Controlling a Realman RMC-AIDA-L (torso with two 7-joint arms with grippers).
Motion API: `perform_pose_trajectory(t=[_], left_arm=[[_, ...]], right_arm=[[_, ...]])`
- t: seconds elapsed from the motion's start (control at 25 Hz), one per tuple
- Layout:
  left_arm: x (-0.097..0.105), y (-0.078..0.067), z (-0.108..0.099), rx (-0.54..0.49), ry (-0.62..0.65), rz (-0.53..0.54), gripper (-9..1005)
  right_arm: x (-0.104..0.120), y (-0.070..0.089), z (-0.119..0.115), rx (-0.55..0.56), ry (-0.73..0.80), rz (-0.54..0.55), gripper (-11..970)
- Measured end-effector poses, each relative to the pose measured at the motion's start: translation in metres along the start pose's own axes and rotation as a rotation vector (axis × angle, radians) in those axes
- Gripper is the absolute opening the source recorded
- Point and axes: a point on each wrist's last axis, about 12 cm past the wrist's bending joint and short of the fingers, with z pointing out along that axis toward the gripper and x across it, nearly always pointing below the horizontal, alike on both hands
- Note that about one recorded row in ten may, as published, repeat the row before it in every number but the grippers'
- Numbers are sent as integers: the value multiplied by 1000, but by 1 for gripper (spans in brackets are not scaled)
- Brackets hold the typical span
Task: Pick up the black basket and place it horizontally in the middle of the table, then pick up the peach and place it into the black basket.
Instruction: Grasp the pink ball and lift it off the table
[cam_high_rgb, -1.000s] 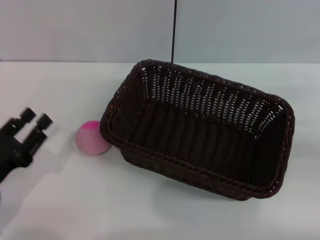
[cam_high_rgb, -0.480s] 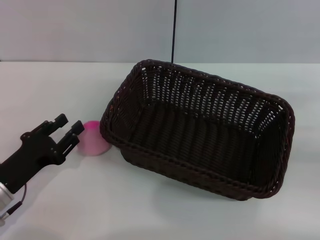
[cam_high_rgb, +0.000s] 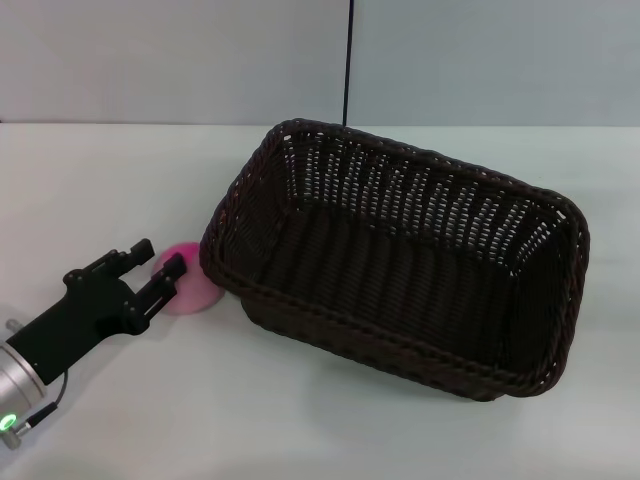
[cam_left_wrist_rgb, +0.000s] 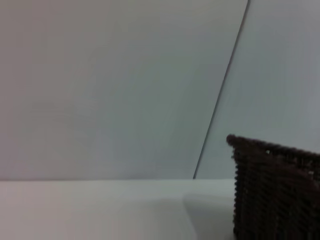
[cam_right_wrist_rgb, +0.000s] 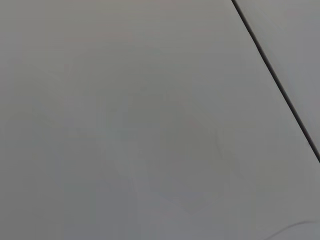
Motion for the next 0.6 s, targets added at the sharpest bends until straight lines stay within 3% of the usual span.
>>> perform_pose_trajectory(t=[0.6], left_arm=[[5, -6, 4, 36, 39, 32, 433]], right_arm=[[2, 2, 2, -2, 1, 3, 354]])
